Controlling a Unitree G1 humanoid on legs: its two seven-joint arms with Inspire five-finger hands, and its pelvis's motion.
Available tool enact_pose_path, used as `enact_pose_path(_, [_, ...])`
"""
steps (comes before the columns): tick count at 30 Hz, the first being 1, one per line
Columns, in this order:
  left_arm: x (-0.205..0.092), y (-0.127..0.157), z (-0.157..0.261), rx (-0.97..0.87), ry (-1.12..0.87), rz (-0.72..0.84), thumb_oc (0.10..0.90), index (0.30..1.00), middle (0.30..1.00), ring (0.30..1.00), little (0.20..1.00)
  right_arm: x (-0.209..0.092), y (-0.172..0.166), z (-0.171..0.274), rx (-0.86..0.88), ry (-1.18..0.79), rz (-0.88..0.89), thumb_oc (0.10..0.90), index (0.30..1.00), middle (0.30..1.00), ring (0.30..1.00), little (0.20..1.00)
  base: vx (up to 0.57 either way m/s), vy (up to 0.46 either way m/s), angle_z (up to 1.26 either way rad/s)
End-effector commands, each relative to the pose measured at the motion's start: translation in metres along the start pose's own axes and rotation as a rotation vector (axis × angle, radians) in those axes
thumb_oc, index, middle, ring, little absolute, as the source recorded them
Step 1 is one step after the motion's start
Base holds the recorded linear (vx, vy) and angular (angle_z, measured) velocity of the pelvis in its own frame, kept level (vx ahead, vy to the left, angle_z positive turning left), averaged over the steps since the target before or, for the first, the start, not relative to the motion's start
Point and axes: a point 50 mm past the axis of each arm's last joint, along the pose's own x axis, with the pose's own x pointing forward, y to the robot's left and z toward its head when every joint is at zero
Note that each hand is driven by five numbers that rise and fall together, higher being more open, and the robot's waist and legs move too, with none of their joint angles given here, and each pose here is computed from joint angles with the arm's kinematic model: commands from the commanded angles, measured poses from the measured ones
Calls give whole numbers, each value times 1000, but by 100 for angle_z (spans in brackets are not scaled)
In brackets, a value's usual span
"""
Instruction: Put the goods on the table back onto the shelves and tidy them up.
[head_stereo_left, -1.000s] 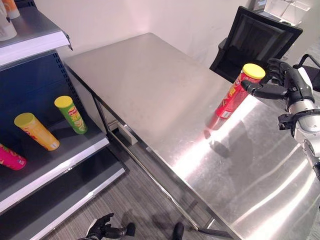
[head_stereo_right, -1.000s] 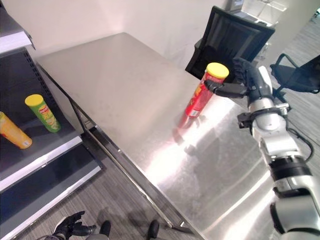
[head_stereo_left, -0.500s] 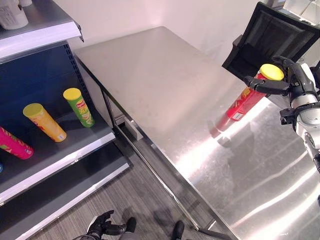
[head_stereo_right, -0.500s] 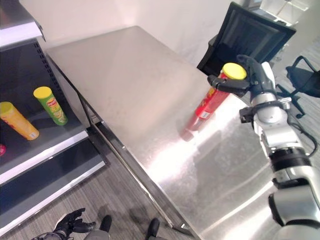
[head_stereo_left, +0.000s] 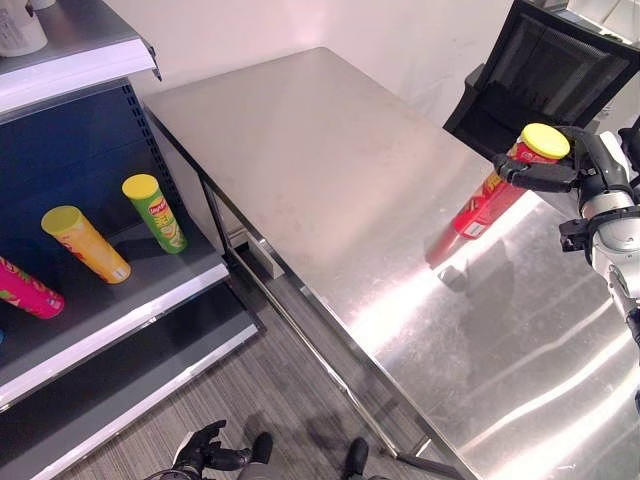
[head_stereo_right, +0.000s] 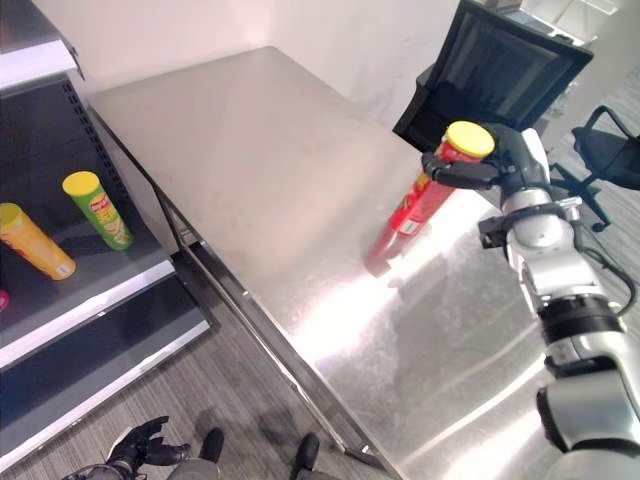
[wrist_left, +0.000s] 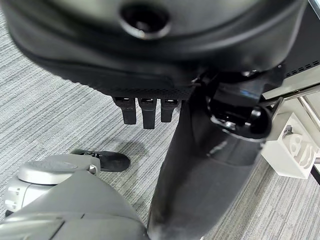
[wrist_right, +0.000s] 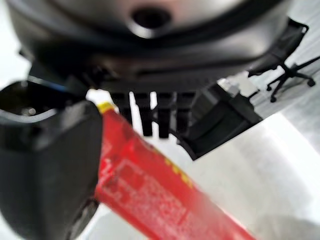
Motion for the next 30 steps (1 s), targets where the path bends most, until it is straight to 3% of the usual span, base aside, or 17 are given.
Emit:
enact_pose_path(1, [-1,10,-3,72,5,14,800,900,900,900,900,14,-28,64,1,-204,-112,400,300,300,300,300,0,0,0])
enact_pose_path(14, [-1,13,0,36,-8,32,800,900,900,900,900,-4,-27,74,77,-330,-125,400,300,300,300,300,0,0,0])
enact_pose_path(22, [0,26,15,9,-66,71,800,900,900,900,900,-61,-32,114,225,-714,-170,400,300,300,300,300,-67,-60,9])
enact_pose_path(30, [-1,17,7,-22,-36,49,800,900,900,900,900,-88,-10,137,381,-908,-103,400,300,300,300,300,-52,-224,43])
